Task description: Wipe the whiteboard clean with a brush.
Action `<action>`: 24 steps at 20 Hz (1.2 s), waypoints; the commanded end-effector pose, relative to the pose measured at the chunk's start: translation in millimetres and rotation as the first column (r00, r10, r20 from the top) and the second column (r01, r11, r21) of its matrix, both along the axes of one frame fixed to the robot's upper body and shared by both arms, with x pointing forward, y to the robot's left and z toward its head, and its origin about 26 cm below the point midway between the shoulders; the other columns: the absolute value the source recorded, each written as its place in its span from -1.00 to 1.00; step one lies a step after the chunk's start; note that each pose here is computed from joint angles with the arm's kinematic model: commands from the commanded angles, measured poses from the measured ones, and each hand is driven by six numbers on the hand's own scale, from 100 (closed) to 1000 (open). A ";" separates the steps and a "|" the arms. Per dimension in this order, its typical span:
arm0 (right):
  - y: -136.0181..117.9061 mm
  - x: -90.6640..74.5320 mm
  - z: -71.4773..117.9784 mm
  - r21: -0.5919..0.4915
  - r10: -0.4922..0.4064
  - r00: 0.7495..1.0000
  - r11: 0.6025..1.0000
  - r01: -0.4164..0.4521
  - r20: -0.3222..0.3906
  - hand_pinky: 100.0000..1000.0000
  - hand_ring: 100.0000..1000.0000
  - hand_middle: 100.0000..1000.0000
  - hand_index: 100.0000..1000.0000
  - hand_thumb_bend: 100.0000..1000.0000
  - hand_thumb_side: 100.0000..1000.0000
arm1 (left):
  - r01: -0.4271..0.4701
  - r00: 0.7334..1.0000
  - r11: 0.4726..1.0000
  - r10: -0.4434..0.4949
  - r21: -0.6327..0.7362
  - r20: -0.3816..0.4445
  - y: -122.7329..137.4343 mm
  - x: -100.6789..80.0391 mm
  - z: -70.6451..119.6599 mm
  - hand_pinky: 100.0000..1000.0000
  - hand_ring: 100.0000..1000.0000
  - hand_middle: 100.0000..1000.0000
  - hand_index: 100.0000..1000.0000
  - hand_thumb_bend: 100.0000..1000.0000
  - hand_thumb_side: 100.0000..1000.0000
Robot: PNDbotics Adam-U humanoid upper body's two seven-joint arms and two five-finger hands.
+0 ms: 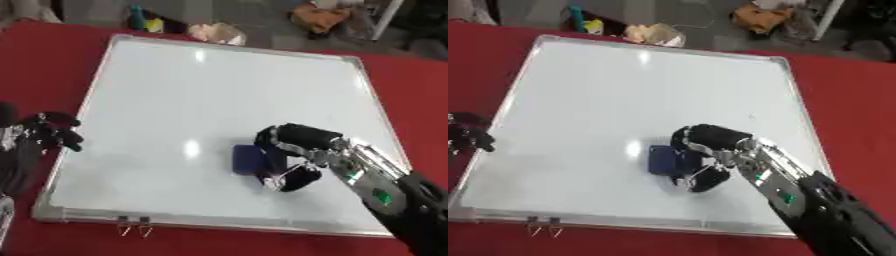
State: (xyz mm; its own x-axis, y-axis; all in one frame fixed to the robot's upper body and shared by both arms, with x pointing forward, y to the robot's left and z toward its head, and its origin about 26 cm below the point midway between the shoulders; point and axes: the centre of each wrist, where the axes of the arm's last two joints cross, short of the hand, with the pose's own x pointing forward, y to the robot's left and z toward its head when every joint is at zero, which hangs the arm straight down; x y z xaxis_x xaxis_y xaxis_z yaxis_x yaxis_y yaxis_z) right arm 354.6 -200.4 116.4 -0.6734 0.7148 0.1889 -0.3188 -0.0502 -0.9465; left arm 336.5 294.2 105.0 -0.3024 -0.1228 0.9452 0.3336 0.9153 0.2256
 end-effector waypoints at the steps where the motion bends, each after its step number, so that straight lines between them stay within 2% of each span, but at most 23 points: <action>1: -5.8 1.8 -0.7 -0.031 -0.022 1.000 0.999 0.022 0.001 0.54 0.35 0.19 -0.27 -1.00 -0.80 | 0.010 1.000 1.000 -0.011 0.014 0.027 -0.9 1.3 8.6 -0.02 0.01 0.14 0.28 0.50 1.00; 16: -15.7 0.8 8.8 -0.013 -0.063 0.998 0.998 0.064 0.029 0.55 0.34 0.17 -0.28 -1.00 -0.86 | 0.008 1.000 1.000 -0.008 0.016 0.022 0.2 0.7 7.7 -0.02 0.02 0.14 0.28 0.50 1.00; 24: -22.7 1.8 19.8 -0.005 -0.090 0.995 0.996 0.090 0.053 0.56 0.34 0.17 -0.28 -1.00 -0.92 | 0.005 1.000 1.000 -0.005 0.016 0.018 1.1 0.2 6.6 -0.02 0.02 0.14 0.28 0.50 1.00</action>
State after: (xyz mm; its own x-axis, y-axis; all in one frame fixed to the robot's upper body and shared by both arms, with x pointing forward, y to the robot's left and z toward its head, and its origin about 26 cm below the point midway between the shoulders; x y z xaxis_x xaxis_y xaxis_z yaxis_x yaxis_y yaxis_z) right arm 355.7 -214.4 123.1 -0.6210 0.7625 0.1816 -0.3070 -0.0235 -0.9514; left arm 336.4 294.3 104.8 -0.3006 -0.1231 0.9458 0.3349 0.9148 0.2256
